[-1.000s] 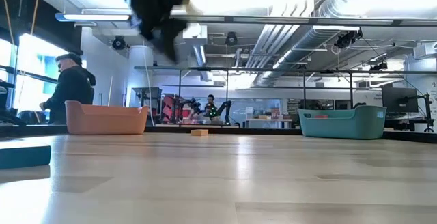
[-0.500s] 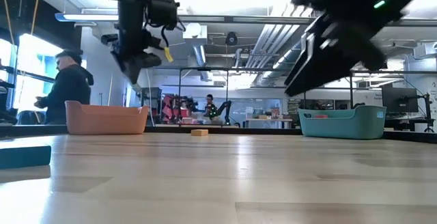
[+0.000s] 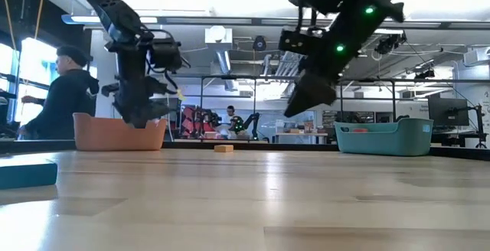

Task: Sort blocks by size
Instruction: Put the thin light blue rectangular block into the orange bin, then put the thin yellow rectangular block into the orange bin

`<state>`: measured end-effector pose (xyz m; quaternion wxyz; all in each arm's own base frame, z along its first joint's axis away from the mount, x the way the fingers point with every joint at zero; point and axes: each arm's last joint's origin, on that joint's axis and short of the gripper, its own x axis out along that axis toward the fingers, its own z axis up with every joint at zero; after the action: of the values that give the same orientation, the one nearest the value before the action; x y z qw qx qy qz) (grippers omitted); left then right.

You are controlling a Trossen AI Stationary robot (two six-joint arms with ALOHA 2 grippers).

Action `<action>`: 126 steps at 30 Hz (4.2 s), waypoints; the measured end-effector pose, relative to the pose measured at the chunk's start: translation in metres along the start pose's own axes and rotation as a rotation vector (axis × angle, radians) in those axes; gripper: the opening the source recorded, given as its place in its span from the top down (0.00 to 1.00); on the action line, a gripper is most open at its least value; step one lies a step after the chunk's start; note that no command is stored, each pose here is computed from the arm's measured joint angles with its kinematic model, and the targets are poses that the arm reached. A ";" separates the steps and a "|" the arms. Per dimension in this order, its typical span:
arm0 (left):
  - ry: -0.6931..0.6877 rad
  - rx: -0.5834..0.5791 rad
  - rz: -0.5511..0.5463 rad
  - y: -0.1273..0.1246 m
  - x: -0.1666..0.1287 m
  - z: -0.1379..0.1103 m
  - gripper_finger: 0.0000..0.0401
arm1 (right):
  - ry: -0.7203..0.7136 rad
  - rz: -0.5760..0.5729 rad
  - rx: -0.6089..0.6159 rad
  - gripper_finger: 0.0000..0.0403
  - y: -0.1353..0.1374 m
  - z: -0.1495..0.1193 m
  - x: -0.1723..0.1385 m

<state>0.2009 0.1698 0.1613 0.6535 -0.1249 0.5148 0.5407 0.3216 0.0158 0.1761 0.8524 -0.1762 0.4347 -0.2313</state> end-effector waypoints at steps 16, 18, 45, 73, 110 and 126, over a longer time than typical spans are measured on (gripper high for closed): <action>-0.099 -0.077 -0.216 0.049 -0.062 -0.014 0.38 | -0.225 0.101 0.298 0.46 -0.033 0.020 0.053; -0.193 -0.094 -0.255 0.051 -0.077 -0.019 0.38 | -0.274 0.114 0.330 0.46 -0.032 0.021 0.069; -0.799 -0.179 -0.786 -0.053 -0.115 -0.111 0.40 | 0.203 0.054 0.210 0.98 -0.059 0.051 0.096; -0.351 -0.029 -0.522 -0.123 0.026 0.057 0.40 | -0.249 0.152 0.504 0.97 0.034 -0.042 -0.033; -0.318 1.136 -0.606 -0.105 0.034 0.148 0.40 | -0.334 0.183 0.580 0.97 0.056 -0.040 -0.049; -0.204 1.144 -0.577 -0.101 0.061 0.151 0.70 | -0.331 0.188 0.582 0.97 0.056 -0.040 -0.049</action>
<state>0.3595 0.2751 0.1391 0.7815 0.1614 0.6026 -0.0071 0.2772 0.0856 0.1577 0.9433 0.0801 0.2208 -0.2344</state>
